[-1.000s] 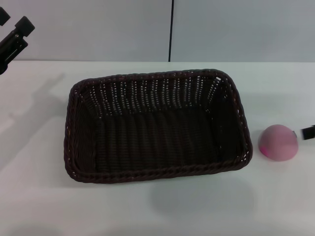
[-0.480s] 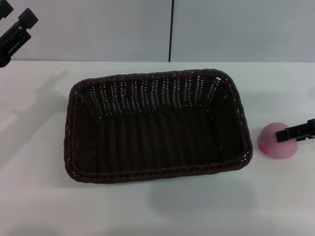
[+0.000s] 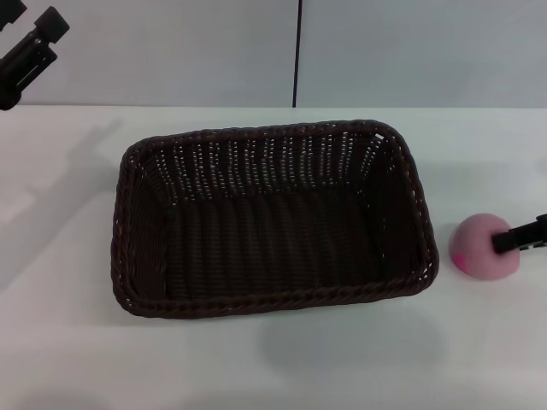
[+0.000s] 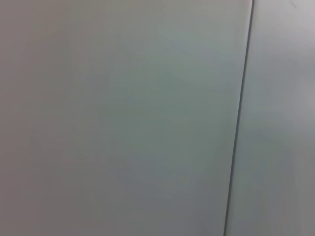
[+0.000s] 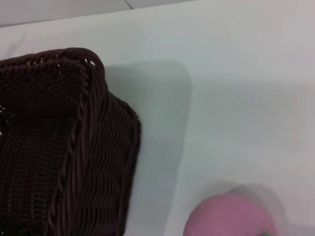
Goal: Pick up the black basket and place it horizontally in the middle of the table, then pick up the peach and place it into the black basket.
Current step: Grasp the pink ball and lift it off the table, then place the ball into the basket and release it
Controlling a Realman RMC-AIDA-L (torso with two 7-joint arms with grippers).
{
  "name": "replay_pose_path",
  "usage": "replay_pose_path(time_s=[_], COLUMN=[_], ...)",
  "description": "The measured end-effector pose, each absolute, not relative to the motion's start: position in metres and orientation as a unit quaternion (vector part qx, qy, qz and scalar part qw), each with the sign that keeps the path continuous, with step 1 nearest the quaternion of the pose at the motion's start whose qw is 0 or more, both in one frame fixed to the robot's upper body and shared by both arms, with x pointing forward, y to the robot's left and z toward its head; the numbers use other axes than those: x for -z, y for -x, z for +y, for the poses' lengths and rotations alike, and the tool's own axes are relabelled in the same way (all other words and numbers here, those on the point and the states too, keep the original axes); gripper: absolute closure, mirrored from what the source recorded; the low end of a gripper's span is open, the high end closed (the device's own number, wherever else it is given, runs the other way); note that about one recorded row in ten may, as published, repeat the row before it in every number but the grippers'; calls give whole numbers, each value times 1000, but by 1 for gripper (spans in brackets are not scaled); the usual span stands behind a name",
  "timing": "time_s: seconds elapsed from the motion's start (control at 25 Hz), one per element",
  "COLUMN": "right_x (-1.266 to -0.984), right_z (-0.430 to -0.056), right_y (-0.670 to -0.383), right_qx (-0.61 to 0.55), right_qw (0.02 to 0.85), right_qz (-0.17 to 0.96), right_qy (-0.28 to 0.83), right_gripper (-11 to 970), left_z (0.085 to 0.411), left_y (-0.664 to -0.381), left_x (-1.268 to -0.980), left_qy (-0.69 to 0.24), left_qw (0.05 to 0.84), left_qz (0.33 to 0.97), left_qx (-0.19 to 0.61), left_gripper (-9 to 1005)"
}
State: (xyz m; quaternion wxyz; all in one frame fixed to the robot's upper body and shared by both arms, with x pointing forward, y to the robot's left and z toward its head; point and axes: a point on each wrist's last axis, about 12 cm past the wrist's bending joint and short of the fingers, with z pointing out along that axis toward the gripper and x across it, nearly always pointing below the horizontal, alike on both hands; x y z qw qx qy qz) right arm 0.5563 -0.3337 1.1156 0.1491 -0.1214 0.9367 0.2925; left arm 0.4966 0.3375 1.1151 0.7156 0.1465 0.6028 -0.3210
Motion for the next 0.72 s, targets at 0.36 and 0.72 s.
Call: replay_pose_path(time_s=[0.36,0.72], right_x=[-1139,-1221], right_z=[-358,-344], right_y=[-546,-524], right_qx=[-328,-333], right_qw=[217,307], right_qz=[916,876], right_qy=[86,165], right_gripper=[764,847], left_z=[337,334], left_y=[-495,-495], left_x=[-1111,-1106], left_qy=[-145,-146], left_qw=[718,716], left_qz=[602,604], left_qx=[317,317], left_gripper=[254,254])
